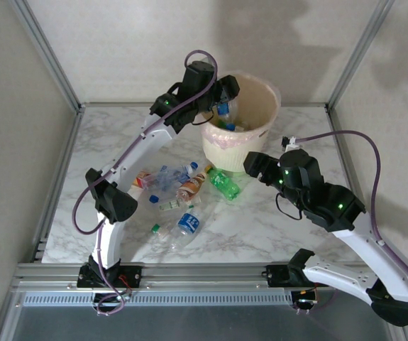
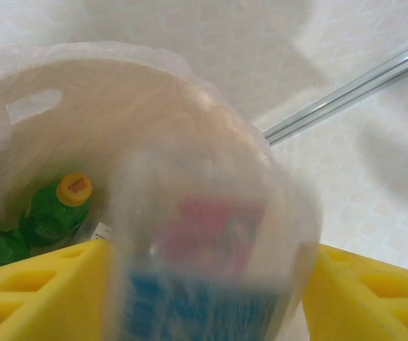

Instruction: Put the plastic bottles in the bin

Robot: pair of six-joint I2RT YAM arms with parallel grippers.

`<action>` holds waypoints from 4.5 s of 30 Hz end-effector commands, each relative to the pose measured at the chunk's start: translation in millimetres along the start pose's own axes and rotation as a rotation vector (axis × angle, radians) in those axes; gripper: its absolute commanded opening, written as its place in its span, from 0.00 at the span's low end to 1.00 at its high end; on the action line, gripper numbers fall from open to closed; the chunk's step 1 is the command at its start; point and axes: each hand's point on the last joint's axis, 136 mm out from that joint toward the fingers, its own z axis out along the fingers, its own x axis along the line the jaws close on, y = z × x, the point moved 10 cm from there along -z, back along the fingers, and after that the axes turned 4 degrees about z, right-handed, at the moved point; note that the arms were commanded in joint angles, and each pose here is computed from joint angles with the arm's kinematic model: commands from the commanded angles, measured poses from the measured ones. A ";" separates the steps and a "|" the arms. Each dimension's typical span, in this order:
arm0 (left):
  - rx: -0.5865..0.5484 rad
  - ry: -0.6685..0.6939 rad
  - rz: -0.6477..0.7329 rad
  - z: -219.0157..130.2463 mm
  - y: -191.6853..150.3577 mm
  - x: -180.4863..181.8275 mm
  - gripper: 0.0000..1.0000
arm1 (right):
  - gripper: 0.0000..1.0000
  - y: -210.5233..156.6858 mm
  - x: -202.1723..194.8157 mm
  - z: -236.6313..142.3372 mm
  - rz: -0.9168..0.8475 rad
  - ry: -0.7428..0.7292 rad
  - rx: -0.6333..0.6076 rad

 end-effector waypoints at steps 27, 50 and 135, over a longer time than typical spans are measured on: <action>-0.422 0.077 0.032 -182.2 40.0 75.9 0.97 | 0.78 -25.4 40.2 32.7 -0.184 0.144 0.166; 0.015 0.481 -0.115 -146.8 -46.8 233.2 0.76 | 0.89 -134.2 100.8 141.6 -0.467 -0.136 0.362; 0.088 0.471 -0.144 -131.1 -61.0 267.4 0.69 | 0.51 -172.1 71.0 179.5 -0.455 -0.474 0.508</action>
